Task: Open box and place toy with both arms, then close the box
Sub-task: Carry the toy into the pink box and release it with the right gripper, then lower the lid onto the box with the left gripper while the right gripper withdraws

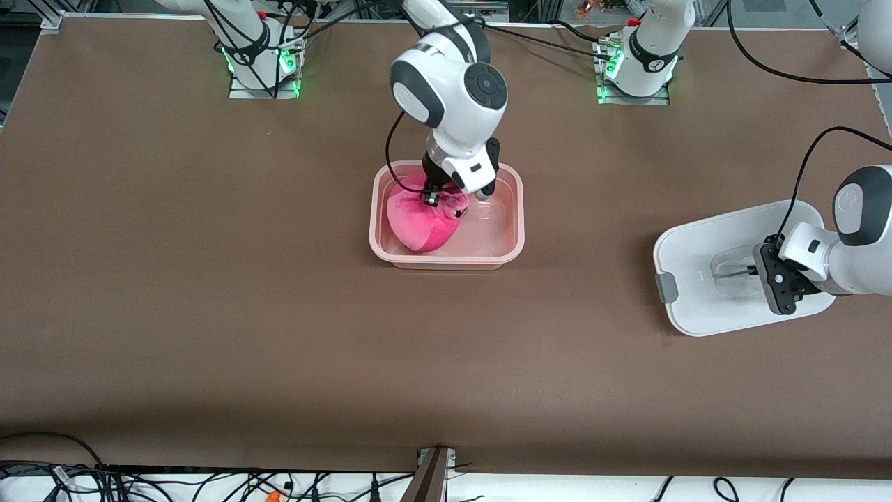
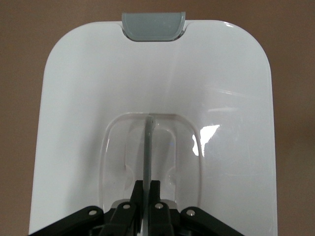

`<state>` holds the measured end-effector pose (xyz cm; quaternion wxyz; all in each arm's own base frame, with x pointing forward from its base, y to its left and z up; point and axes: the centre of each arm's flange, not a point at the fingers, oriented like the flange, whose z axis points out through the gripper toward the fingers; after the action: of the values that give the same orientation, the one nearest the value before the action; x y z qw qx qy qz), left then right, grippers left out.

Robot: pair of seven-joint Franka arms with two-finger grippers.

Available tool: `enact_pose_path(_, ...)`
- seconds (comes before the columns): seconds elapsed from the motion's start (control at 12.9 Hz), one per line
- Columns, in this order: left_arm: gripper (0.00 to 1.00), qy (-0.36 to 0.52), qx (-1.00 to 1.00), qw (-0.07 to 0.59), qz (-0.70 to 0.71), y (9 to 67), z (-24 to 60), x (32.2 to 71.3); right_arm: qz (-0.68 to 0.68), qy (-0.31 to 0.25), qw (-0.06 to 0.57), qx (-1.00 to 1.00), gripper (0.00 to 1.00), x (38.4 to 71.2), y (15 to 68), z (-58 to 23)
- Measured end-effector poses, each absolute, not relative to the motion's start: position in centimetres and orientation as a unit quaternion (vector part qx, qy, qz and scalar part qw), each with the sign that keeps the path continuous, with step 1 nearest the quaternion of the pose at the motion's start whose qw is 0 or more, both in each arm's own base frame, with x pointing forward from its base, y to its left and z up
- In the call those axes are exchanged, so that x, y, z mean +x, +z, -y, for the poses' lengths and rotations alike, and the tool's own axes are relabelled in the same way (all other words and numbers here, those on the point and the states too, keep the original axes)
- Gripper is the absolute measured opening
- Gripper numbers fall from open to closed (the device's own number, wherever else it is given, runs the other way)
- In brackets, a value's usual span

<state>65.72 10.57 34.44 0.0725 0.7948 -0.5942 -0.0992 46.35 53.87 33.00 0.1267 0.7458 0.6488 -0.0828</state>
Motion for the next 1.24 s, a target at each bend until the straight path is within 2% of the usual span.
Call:
enact_pose_path(0.15,0.07,-0.099,0.795,0.073,0.594,34.4,-10.6,65.7,-0.651,-0.080,0.129,0.743,0.07,46.6,29.7,-54.4)
enact_pose_path(0.23,0.07,-0.099,0.795,0.073,0.594,34.4,-10.6,65.7,-0.654,-0.073,0.129,0.742,0.12,46.8,28.4,-54.7)
enact_pose_path(0.62,0.07,-0.099,0.794,0.074,0.596,34.1,-10.3,65.8,-0.621,-0.008,0.119,0.775,0.66,47.1,28.3,-56.7)
enact_pose_path(0.85,0.07,-0.093,0.791,0.072,0.600,34.3,-9.7,66.1,-0.610,0.006,0.116,0.783,0.99,47.3,29.5,-57.1)
enact_pose_path(1.0,0.07,-0.078,0.781,0.068,0.616,35.9,-7.4,66.6,-0.585,0.023,0.123,0.801,1.00,48.9,33.7,-56.0)
enact_pose_path(1.16,0.07,-0.058,0.764,0.060,0.639,38.4,-3.7,66.9,-0.522,0.085,0.122,0.840,1.00,54.4,43.7,-50.7)
enact_pose_path(1.24,0.07,-0.049,0.756,0.057,0.650,39.6,-1.9,66.9,-0.485,0.109,0.103,0.862,1.00,57.2,49.0,-46.4)
